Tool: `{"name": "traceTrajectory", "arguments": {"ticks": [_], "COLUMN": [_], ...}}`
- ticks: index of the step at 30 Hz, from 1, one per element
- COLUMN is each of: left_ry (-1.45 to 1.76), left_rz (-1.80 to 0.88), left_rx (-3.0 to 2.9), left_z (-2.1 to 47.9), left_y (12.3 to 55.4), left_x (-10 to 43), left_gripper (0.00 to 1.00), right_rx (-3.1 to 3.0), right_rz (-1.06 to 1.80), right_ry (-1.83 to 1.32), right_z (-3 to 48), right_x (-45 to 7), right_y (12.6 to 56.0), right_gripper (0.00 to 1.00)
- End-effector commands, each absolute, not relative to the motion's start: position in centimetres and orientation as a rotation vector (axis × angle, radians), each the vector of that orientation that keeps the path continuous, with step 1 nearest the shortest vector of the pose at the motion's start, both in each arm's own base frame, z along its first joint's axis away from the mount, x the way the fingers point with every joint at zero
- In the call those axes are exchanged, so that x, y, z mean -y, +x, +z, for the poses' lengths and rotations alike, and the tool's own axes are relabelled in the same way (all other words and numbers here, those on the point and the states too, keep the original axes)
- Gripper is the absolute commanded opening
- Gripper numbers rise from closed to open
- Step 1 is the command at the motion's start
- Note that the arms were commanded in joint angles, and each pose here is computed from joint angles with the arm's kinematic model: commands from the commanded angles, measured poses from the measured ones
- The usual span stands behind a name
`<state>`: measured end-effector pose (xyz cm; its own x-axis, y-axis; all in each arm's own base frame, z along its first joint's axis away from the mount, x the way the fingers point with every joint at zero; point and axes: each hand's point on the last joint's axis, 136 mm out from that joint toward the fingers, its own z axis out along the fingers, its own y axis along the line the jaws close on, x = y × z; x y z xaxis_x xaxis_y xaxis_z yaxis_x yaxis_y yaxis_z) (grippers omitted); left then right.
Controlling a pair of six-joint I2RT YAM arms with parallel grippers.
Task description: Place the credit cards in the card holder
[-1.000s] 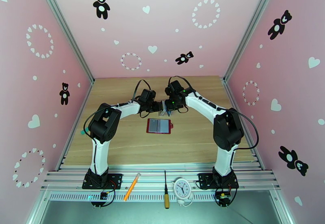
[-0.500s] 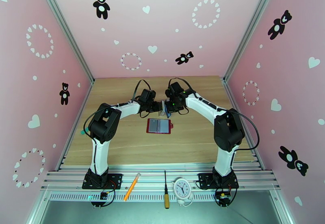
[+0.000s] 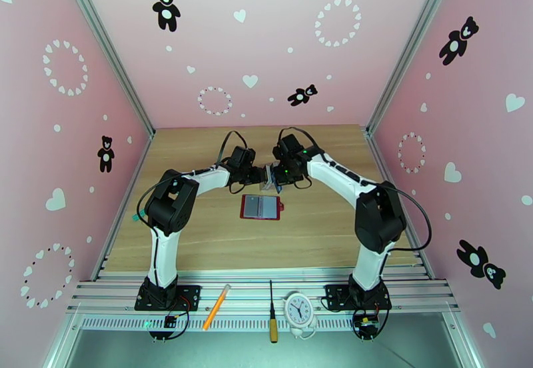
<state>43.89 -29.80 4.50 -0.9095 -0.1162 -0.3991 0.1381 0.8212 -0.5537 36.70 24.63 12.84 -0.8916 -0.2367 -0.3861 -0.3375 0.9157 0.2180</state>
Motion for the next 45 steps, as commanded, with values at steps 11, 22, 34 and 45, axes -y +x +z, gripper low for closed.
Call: {"name": "traceTrajectory", "arguments": {"ticks": [11, 22, 34, 45], "left_ry": [0.020, 0.029, 0.091, 0.163], "left_rz": [-0.766, -0.668, -0.545, -0.465], "left_rx": [-2.614, -2.596, -2.650, -2.716], "left_z": [7.1, 9.1, 7.8, 5.9], "left_y": [42.5, 41.0, 36.3, 32.9], "left_x": [28.4, 26.3, 23.9, 22.7], "left_gripper": [0.39, 0.39, 0.39, 0.39], "right_rx": [-2.593, -2.532, -2.459, -2.469], "right_rz": [0.560, 0.949, 1.222, 1.312], "right_ry": [-0.354, -0.266, -0.144, -0.067], "right_z": [18.4, 18.0, 16.4, 12.6], "right_x": [-23.8, -25.3, -26.9, -27.0], "right_y": [34.4, 32.3, 31.4, 30.3], "right_gripper": [0.00, 0.00, 0.00, 0.00]}}
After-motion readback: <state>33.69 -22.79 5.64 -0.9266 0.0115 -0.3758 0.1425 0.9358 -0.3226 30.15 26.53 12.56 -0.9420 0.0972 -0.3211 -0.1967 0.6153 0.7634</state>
